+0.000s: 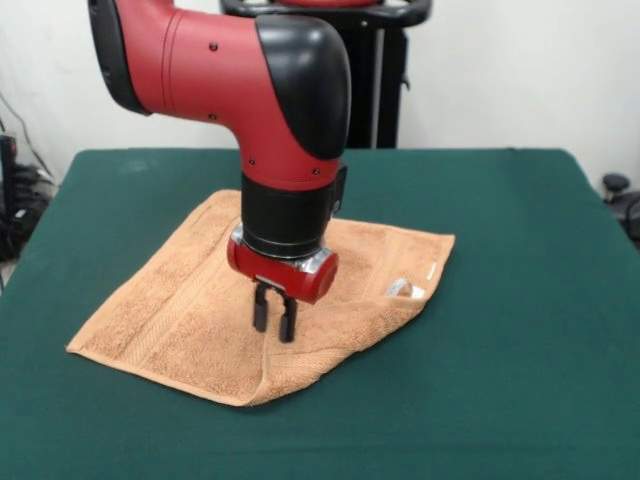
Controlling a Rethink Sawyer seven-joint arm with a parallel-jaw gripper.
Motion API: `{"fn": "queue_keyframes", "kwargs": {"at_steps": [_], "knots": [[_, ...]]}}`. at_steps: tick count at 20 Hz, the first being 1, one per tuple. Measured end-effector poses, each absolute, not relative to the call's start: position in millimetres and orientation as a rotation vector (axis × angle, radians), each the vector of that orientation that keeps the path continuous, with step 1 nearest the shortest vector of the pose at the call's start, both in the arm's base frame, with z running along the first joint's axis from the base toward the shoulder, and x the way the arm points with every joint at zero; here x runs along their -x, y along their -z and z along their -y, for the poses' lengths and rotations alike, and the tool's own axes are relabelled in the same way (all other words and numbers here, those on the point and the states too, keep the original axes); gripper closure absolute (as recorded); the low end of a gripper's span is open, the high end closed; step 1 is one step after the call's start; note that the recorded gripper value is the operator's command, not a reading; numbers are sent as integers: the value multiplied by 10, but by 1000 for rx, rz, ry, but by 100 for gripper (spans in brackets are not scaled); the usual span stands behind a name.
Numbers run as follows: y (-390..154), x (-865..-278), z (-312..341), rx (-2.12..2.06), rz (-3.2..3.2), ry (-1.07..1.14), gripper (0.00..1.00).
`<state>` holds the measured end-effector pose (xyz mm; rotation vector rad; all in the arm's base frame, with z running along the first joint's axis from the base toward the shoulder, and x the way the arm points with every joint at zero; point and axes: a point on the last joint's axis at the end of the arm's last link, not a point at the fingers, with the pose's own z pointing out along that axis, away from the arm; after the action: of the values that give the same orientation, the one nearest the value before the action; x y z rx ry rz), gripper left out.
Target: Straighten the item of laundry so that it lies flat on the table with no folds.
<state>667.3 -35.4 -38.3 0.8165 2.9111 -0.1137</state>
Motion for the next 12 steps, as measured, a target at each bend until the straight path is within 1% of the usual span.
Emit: {"fn": "queue_keyframes", "kwargs": {"at_steps": [12], "knots": [[370,-6700,356,-814,-2906,112,100]]}}
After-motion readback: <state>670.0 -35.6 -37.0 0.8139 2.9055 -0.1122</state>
